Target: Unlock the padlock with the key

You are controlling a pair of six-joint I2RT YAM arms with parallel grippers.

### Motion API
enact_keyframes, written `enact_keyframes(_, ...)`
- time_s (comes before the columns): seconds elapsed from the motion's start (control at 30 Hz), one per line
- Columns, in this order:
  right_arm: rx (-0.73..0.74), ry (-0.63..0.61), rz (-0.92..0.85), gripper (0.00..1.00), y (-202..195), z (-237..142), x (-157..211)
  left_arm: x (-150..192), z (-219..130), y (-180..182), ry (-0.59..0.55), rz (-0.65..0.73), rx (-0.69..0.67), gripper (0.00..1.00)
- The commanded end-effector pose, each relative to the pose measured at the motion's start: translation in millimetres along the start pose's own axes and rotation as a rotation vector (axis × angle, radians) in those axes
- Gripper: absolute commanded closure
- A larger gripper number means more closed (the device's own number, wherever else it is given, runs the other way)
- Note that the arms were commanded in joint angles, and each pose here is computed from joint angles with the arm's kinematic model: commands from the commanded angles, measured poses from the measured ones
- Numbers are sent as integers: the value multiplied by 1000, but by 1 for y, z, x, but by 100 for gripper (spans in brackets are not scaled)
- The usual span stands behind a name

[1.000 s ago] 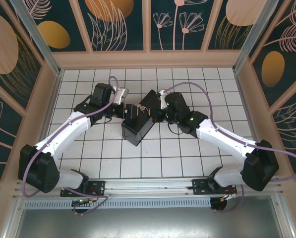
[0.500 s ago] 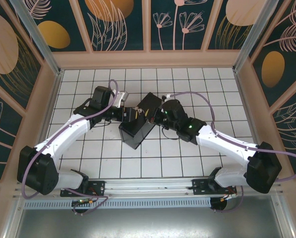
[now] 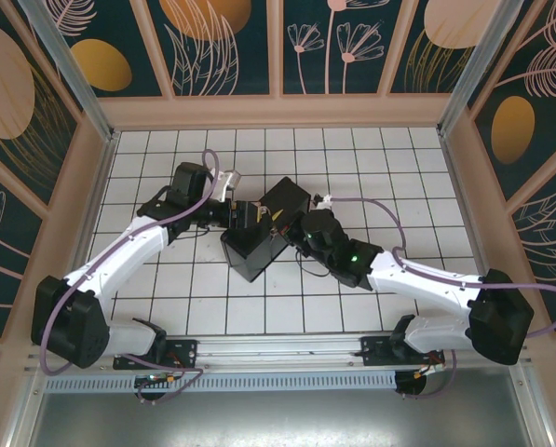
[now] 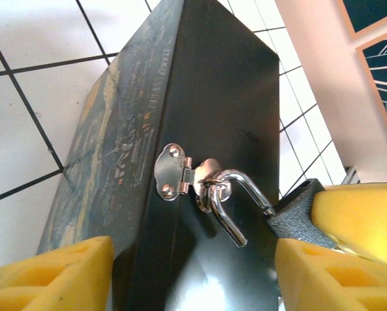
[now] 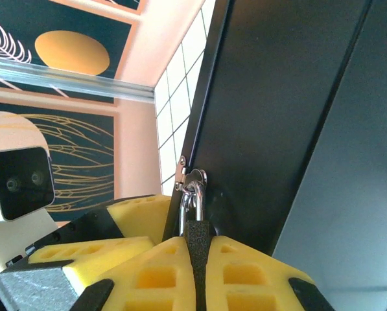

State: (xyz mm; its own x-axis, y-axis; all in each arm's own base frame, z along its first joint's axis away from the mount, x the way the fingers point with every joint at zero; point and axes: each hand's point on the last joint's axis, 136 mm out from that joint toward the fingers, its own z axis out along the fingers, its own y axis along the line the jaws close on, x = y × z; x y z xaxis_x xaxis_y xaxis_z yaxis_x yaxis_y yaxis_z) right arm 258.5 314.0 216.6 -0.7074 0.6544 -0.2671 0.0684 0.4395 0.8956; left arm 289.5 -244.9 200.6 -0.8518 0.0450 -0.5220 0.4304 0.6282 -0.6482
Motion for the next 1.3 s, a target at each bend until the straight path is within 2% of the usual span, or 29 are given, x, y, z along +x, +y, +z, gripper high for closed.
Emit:
enact_keyframes(0.0, -74, -137, 74, 100, 25, -2, -23, 7, -12, -30, 18, 21, 117, 30)
enact_keyframes(0.17, -25, -262, 19, 100, 15, -3, -45, 11, -13, -32, 27, 15, 129, 35)
enact_keyframes(0.27, -25, -290, -36, 100, 20, -3, -55, 11, -13, -37, 33, 10, 159, 38)
enact_keyframes(0.37, -44, -278, -127, 100, 34, -5, -61, 12, -8, -27, 42, -3, 117, 39)
enact_keyframes(0.47, -40, -179, -211, 100, 39, -2, -49, 4, -1, -21, 35, -4, 93, 37)
enact_keyframes(0.53, -23, -64, -215, 98, 27, 5, -38, 2, 6, -16, 42, -17, 94, 37)
enact_keyframes(0.6, -3, -6, -200, 95, 11, 6, -33, 0, 10, -14, 36, -22, 94, 38)
enact_keyframes(0.8, 2, 44, -201, 86, -6, 4, -38, -5, 12, -14, 21, -27, 92, 38)
enact_keyframes(1.1, -59, 172, -229, 91, 4, 13, -11, -7, 11, -17, 19, -36, 100, 40)
enact_keyframes(1.27, -52, 208, -250, 83, 5, 9, -5, -11, 15, -13, 15, -39, 90, 40)
